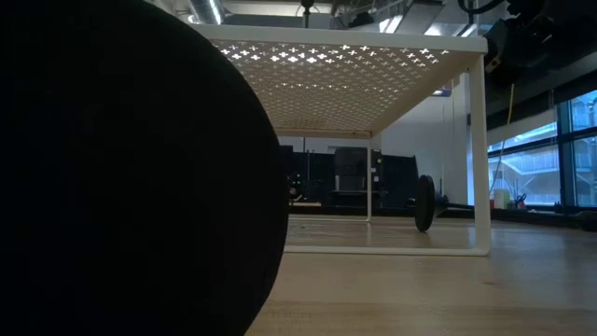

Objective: Pick & Place candle stick holders
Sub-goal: Put the top left blue patterned scented candle on the shelf

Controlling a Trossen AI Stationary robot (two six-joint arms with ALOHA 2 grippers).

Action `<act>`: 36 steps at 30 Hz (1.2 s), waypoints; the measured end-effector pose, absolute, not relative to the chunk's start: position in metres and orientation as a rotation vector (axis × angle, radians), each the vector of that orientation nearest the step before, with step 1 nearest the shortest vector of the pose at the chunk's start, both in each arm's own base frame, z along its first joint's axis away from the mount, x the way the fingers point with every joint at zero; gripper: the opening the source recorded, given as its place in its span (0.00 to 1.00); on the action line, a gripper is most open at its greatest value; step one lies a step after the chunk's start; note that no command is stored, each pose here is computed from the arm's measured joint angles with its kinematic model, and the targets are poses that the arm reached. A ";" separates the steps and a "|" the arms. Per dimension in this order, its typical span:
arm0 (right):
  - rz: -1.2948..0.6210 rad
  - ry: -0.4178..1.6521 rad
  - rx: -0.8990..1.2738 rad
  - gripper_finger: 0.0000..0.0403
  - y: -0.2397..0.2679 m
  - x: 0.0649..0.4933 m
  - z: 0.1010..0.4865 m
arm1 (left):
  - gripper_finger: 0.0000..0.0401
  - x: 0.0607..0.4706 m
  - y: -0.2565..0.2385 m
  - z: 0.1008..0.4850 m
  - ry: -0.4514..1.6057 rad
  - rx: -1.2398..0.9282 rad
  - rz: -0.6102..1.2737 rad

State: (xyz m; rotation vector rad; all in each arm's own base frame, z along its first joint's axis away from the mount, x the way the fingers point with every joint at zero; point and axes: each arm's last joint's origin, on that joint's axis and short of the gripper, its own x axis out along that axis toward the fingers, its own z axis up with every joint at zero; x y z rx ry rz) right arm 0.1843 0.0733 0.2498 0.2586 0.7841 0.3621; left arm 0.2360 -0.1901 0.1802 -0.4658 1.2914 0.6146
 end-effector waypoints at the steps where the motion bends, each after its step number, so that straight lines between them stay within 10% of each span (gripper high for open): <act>1: 0.362 0.784 0.258 0.48 0.073 0.184 0.250 | 0.96 0.235 -0.190 0.178 1.292 -0.464 0.615; 36: 0.362 0.783 0.258 0.48 0.073 0.184 0.250 | 0.95 0.233 -0.199 0.142 1.345 -0.452 0.739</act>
